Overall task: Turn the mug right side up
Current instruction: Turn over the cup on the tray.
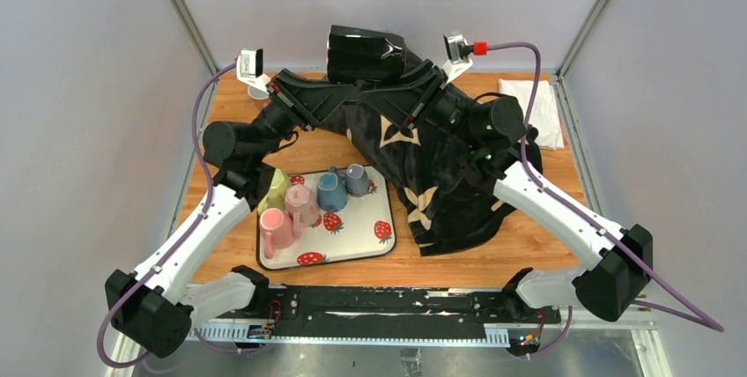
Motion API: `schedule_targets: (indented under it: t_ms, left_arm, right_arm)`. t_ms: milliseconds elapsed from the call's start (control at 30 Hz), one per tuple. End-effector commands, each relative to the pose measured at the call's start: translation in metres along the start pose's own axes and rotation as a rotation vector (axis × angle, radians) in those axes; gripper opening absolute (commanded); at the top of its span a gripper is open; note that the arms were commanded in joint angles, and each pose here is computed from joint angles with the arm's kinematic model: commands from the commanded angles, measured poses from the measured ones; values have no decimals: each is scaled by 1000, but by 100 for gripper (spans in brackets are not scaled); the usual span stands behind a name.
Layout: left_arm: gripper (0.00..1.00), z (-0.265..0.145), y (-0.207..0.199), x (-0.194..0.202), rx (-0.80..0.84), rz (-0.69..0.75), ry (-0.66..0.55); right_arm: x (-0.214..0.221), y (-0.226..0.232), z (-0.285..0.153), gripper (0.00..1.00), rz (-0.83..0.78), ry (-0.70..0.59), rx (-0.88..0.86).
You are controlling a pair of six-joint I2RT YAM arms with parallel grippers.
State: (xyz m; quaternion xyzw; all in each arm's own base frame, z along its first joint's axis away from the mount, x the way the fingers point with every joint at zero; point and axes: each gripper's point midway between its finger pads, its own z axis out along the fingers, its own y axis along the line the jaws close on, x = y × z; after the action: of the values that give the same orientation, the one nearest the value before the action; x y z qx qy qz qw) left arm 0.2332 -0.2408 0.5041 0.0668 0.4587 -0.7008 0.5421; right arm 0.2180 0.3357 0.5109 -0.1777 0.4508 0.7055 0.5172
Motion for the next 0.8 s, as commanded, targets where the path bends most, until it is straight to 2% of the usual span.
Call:
schedule_targets:
  t_ms: [0, 167, 267, 533, 767]
  left_arm:
    - [0, 2, -26, -14, 75, 65, -44]
    - [0, 1, -24, -13, 56, 76, -43]
    - [0, -1, -20, -13, 29, 91, -42]
    - [0, -8, -9, -12, -71, 178, -16]
    - [0, -20, 17, -7, -220, 272, 42]
  right_arm:
    - [-4, 22, -4, 45, -62, -20, -32]
    - [-2, 13, -8, 61, -62, -29, 17]
    - [1, 4, -14, 65, -61, -34, 64]
    - [29, -27, -43, 67, -26, 4, 210]
    - [62, -43, -77, 67, -23, 89, 304]
